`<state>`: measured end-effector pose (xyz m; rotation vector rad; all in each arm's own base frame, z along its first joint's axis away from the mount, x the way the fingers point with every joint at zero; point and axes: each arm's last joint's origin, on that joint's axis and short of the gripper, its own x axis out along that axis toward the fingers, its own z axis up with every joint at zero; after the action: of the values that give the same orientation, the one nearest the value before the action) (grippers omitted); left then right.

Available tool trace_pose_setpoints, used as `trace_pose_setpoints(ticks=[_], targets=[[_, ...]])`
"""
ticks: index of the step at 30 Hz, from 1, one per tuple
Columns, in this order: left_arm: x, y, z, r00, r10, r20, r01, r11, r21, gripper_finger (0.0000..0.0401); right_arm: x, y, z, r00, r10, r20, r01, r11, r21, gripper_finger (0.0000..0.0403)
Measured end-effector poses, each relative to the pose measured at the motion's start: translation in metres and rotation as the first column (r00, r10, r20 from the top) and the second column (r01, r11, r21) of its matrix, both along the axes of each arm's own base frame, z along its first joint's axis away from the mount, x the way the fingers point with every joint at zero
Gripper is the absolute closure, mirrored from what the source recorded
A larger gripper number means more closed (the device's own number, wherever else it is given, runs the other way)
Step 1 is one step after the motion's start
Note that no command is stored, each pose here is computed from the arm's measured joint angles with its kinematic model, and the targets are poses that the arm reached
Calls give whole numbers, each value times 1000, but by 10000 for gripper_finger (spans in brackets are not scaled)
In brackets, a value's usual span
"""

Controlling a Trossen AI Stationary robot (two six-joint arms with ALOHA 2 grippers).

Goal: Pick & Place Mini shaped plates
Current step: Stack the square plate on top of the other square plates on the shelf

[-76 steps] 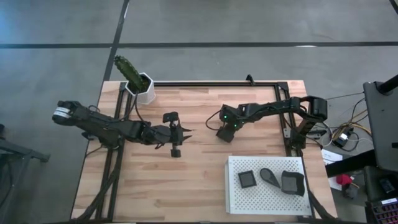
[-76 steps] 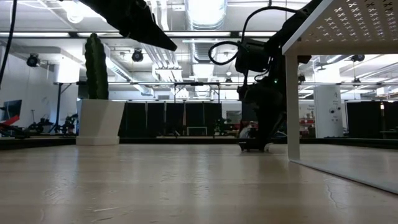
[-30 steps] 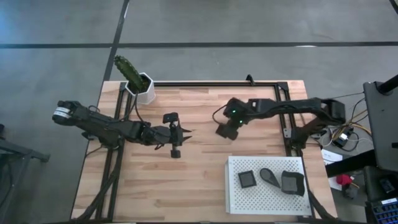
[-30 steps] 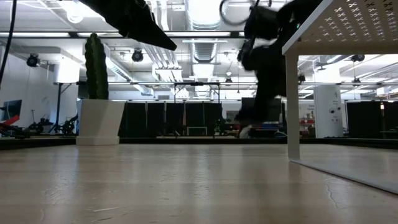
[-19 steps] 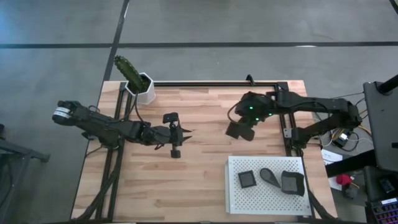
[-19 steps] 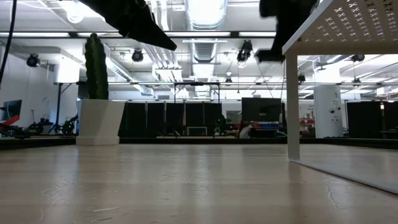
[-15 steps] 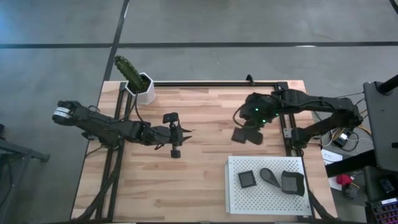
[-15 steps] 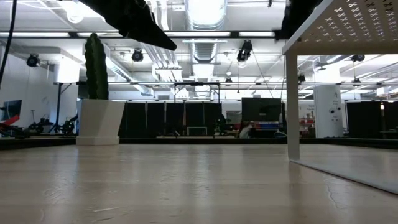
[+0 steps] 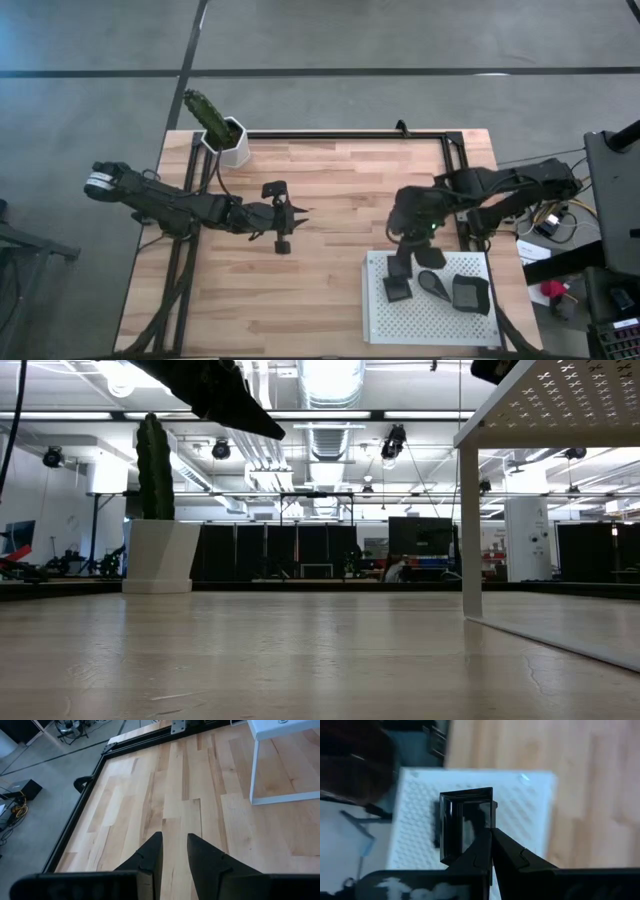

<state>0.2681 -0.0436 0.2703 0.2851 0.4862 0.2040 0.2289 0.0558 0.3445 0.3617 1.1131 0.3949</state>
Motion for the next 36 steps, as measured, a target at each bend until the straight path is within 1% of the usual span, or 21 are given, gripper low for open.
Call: trace_pose_setpoints(ticks=[2,4,7,9,11,16,21,30,36], targets=[[0,0,0,1000,0,0,0,1000,0,316,4,8,-2,999,18,42,-21,998,56,394],[0,0,0,1000,0,0,0,1000,0,316,5,15,-5,999,21,29,-24,995,95,394],[0,0,0,1000,0,0,0,1000,-1,316,7,23,-11,1000,24,14,-26,993,118,395],[0,0,0,1000,0,0,0,1000,-1,316,8,29,-19,999,33,-11,-32,992,119,394],[0,0,0,1000,0,0,0,1000,-1,316,13,34,-24,999,46,4,-46,991,124,394],[0,0,0,1000,0,0,0,1000,-1,316,24,40,-39,997,72,-39,-68,992,104,394],[0,0,0,1000,1,1,-1,1000,-2,316,28,42,-45,993,93,-71,-85,990,114,394],[0,0,0,1000,1,3,-1,1000,-2,316,28,42,-46,992,97,-77,-87,989,118,394],[1,0,1,1000,1,15,-1,1000,-5,316,18,39,-37,994,82,-78,-71,989,128,394]])
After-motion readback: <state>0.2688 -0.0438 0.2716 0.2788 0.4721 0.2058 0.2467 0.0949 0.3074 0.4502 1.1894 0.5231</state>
